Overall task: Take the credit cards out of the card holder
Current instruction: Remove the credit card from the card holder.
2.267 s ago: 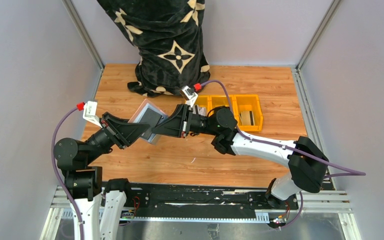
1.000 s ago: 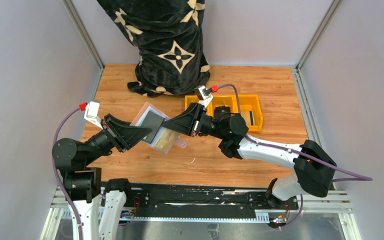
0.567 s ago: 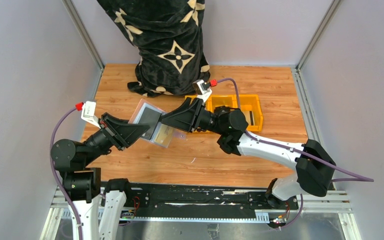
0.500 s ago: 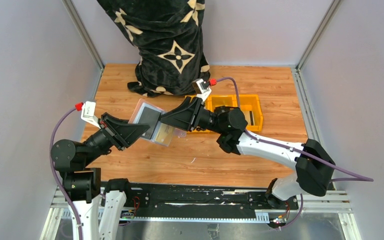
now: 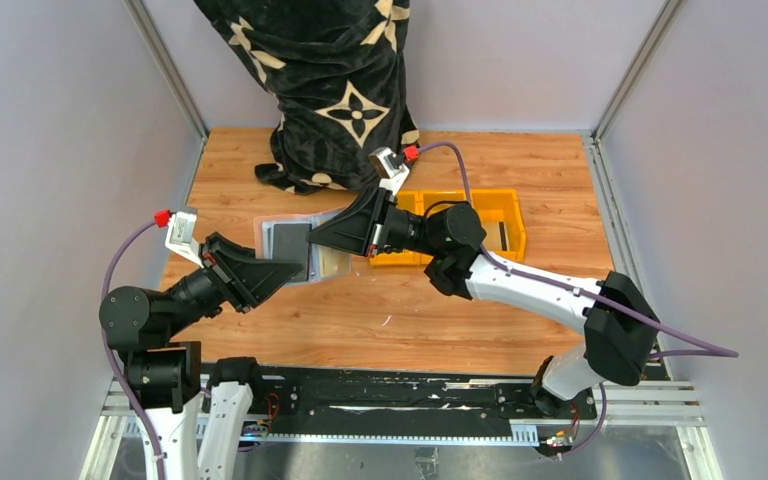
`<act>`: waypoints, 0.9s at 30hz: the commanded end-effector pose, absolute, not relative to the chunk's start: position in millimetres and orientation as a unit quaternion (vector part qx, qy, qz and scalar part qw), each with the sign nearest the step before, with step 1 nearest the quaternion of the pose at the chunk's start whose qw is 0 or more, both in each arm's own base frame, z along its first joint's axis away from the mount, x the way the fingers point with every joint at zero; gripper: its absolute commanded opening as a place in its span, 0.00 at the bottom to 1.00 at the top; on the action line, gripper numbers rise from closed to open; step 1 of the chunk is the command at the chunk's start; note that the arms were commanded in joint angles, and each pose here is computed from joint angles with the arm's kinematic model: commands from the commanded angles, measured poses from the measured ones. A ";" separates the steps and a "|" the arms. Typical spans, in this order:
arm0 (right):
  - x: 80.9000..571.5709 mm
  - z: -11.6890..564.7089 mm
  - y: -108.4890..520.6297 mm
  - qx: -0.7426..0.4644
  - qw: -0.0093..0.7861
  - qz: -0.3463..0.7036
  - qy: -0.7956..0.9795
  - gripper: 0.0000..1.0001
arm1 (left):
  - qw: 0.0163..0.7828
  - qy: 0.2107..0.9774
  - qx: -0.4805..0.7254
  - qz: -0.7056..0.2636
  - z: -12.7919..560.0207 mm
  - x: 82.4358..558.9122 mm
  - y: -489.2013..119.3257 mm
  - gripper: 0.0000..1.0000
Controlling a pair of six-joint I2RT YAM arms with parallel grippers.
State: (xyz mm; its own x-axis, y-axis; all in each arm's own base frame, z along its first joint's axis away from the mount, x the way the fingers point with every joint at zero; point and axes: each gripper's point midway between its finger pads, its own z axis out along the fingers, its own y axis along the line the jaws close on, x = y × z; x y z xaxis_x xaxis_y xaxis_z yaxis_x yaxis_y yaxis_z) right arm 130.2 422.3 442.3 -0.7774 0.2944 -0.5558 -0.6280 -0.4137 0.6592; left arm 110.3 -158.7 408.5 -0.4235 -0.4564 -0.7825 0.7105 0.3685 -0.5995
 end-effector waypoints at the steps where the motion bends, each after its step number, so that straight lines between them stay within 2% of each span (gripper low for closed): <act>1: 115.8 432.8 433.2 -0.229 0.265 0.806 0.477 0.08 | 0.475 0.641 0.164 -0.580 400.1 79.1 -170.3 0.26; 4: 113.8 432.3 431.7 -0.239 0.265 0.802 0.480 0.00 | 0.473 0.641 0.167 -0.580 400.3 77.4 -170.6 0.27; 10: 112.8 425.9 427.6 -0.261 0.286 0.775 0.500 0.00 | 0.474 0.642 0.165 -0.581 402.6 75.7 -170.6 0.38; 13: 113.7 422.7 426.1 -0.268 0.294 0.763 0.509 0.00 | 0.472 0.642 0.163 -0.582 403.4 75.3 -170.7 0.38; 21: 108.7 414.4 422.0 -0.300 0.291 0.746 0.517 0.00 | 0.463 0.641 0.159 -0.591 406.9 74.5 -171.5 0.32; 27: 97.4 421.4 412.2 -0.327 0.285 0.751 0.498 0.01 | 0.464 0.641 0.161 -0.590 404.4 75.5 -171.4 0.18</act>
State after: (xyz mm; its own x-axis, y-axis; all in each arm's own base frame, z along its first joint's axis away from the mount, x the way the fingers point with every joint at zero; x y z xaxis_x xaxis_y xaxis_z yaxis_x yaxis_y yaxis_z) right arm 107.7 415.3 430.4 -0.6526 0.1720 -0.7379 -0.7446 -0.3255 0.5827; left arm 84.6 -169.2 395.6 -0.5489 -0.3627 -0.7531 0.7101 0.2729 -0.6490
